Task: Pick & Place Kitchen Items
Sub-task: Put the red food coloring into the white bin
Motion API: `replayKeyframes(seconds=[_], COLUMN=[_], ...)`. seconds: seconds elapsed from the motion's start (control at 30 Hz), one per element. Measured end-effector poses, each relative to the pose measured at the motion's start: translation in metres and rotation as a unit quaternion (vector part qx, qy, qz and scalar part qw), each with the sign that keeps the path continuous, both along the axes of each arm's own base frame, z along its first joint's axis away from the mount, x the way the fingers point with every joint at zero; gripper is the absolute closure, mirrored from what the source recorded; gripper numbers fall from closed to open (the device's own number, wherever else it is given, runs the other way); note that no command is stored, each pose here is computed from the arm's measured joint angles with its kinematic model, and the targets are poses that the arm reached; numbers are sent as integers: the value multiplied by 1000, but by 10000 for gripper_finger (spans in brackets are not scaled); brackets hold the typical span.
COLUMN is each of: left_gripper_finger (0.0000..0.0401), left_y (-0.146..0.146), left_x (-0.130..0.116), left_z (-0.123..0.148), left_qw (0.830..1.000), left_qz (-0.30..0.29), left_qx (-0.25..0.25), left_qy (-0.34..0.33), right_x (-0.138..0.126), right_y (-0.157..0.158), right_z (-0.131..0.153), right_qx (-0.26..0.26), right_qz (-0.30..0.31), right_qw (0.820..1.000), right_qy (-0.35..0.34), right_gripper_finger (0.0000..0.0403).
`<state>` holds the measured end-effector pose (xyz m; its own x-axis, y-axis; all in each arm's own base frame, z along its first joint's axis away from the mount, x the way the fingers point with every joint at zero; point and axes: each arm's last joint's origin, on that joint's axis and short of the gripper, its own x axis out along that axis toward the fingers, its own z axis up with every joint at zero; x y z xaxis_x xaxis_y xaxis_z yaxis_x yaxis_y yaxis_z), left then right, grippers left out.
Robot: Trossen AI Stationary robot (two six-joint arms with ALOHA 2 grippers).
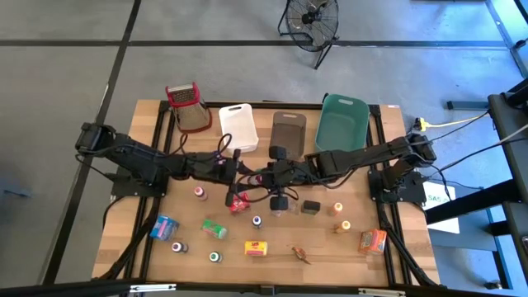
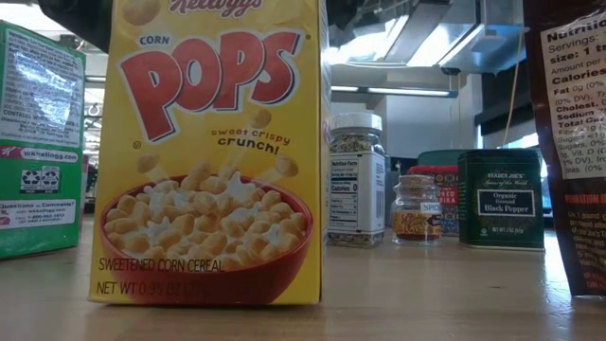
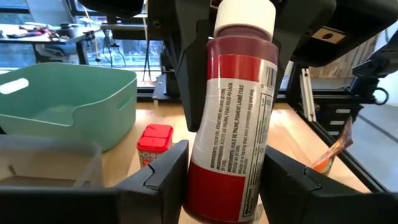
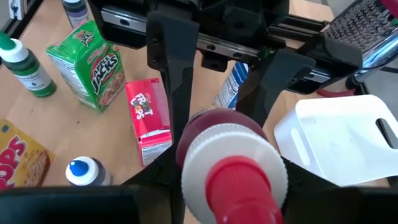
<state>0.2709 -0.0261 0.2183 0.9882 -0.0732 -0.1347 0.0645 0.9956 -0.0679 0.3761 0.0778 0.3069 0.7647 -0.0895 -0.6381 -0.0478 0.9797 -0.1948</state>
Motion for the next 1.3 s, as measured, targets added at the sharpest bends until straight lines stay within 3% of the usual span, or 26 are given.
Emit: replayKeyframes(seconds=[0.33,0.5,0.67,0.8,0.97,1.3], left_gripper_finger=[277,277,277,277,277,277], left_y=[0,0,-3,-4,-3,0], left_x=[0,-1,-2,-5,-10,-32], left_z=[-1,-3,8,14,18,47], left_qw=[1000,1000,999,998,998,992], left_qz=[-11,-6,-14,-7,4,28], left_qx=[-7,-6,4,14,16,58], left_qy=[5,6,-42,-55,-66,-111], right_x=[1,7,9,8,2,-28], right_y=[0,6,10,19,47,104], right_z=[1,12,18,25,48,64], right_qx=[-3,-1,-11,-59,-153,-252], right_qz=[3,13,24,22,25,-89], right_qw=[1000,997,995,989,969,935], right_qy=[-7,-71,-101,-137,-194,-234], right_gripper_finger=[237,233,232,232,231,231])
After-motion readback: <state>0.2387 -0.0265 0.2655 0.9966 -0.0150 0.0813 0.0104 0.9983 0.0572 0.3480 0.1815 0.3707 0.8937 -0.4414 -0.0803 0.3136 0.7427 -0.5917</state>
